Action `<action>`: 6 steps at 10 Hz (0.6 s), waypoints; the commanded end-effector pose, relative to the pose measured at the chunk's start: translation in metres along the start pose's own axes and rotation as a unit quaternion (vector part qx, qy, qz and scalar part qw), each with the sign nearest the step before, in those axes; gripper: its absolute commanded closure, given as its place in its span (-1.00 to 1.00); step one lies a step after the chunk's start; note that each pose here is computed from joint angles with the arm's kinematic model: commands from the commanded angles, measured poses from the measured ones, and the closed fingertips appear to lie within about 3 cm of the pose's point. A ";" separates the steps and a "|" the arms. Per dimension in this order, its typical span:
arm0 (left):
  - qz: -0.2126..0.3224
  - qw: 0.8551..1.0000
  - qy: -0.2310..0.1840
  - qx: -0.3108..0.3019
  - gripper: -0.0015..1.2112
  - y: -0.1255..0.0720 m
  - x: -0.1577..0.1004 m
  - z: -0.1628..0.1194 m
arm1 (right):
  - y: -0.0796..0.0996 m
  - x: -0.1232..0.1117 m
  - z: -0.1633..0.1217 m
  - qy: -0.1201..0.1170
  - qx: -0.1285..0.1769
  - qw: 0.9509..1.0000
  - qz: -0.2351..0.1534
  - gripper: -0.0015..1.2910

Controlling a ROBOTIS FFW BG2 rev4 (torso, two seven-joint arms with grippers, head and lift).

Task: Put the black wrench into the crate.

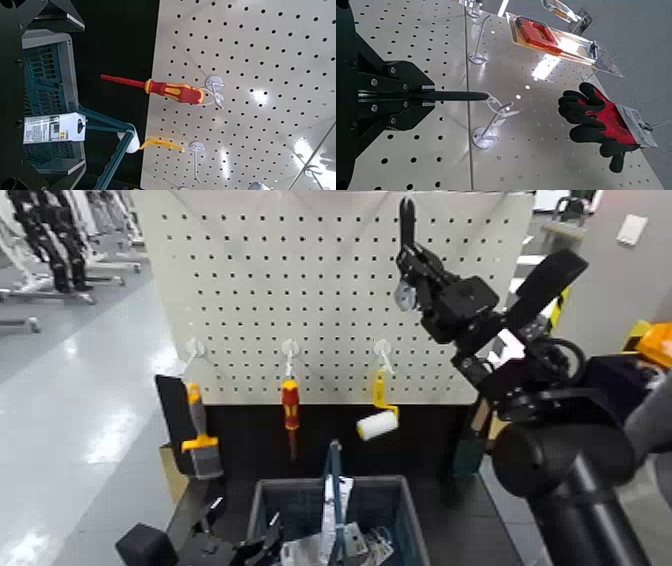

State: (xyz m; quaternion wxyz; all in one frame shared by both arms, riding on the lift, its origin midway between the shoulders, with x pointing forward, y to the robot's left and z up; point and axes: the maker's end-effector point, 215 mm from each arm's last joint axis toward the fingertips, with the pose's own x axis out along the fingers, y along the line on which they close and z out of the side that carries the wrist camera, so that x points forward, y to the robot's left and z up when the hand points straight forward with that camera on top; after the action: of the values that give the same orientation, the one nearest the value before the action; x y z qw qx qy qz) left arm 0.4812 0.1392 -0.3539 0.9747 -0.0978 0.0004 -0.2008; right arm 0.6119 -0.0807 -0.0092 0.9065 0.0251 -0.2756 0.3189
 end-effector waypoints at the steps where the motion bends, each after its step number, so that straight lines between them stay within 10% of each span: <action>1: -0.001 1.000 0.003 -0.001 -0.82 -0.001 0.000 -0.002 | 0.006 -0.005 0.035 -0.024 -0.017 1.000 0.003 0.74; 6: -0.005 1.000 0.008 0.000 -0.81 -0.005 0.002 -0.004 | 0.038 -0.031 0.027 -0.009 0.035 0.999 0.002 0.74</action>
State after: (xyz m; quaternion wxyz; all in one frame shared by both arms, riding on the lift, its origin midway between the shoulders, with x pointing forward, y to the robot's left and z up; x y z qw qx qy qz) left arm 0.4808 0.1332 -0.3566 0.9738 -0.0967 0.0068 -0.2058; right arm 0.5581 -0.0769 0.0012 0.9008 0.0493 -0.2820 0.3266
